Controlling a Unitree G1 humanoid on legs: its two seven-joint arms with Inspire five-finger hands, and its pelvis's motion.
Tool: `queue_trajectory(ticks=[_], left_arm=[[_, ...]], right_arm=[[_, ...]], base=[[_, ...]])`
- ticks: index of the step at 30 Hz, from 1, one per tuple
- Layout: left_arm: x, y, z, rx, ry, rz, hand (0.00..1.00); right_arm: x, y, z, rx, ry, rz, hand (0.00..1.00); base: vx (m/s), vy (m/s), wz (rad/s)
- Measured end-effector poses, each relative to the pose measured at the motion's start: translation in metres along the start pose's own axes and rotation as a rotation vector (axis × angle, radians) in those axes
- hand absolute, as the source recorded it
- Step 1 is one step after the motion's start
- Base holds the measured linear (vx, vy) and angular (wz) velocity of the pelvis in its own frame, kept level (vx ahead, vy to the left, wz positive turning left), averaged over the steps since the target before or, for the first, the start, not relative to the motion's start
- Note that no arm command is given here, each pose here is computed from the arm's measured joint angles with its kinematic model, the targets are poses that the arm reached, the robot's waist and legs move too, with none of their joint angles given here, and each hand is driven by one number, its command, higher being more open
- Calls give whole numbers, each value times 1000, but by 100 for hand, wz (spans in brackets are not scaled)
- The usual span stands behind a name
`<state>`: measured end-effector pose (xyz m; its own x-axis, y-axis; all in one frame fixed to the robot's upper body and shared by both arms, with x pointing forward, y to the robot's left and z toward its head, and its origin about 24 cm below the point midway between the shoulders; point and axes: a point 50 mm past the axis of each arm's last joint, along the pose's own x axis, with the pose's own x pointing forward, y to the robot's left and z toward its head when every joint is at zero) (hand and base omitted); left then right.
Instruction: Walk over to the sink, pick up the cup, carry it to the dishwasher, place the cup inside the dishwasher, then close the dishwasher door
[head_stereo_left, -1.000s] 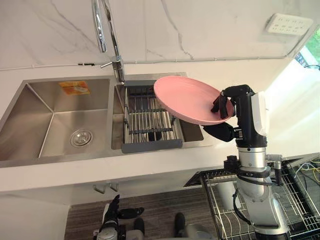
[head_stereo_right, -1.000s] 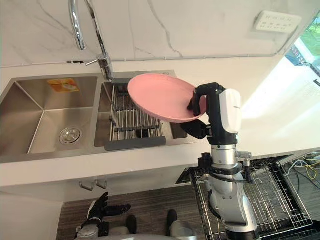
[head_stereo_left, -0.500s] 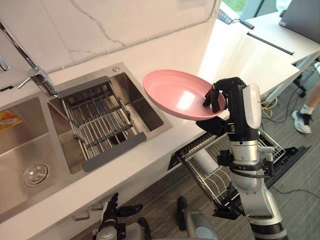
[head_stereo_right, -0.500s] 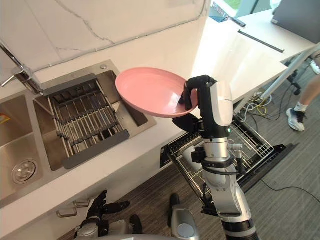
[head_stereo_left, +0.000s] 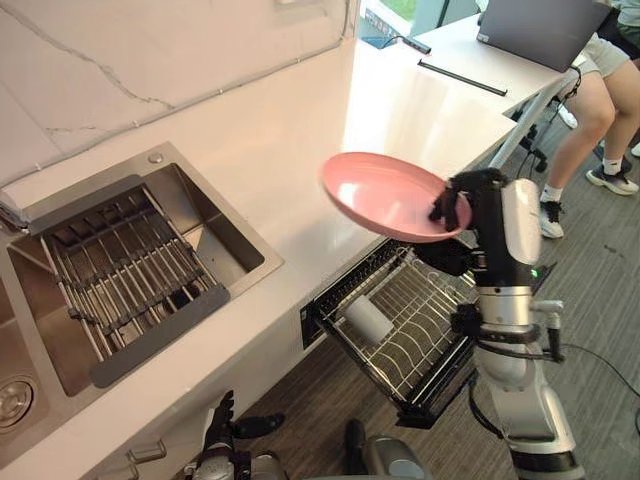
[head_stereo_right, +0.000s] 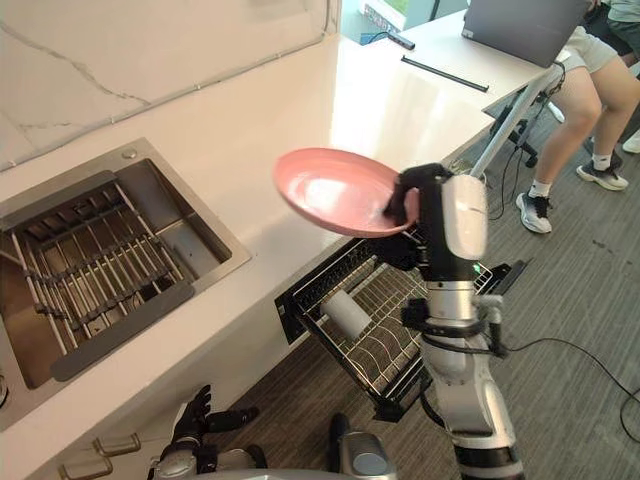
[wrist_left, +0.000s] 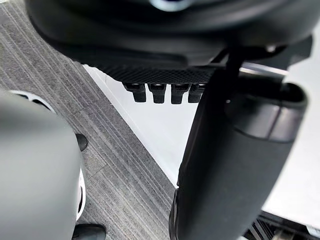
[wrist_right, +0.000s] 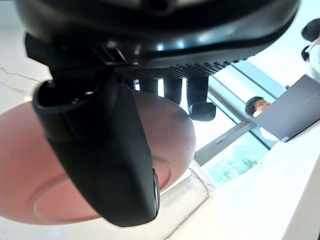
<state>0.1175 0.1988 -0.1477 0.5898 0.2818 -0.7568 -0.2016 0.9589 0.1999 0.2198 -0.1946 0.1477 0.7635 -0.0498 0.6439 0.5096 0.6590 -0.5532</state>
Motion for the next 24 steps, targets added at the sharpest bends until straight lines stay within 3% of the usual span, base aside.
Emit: queue_trajectory(ticks=[8, 24], left_arm=[[-1, -3, -3, 15, 8, -9, 100], [-6, -14, -7, 5, 1, -41, 100]], right_arm=[[-9, -15, -18, -68, 86, -59, 0], [-42, -52, -98, -311, 484, -239, 0]], base=[[-9, 41, 18], [-50, 8, 3]])
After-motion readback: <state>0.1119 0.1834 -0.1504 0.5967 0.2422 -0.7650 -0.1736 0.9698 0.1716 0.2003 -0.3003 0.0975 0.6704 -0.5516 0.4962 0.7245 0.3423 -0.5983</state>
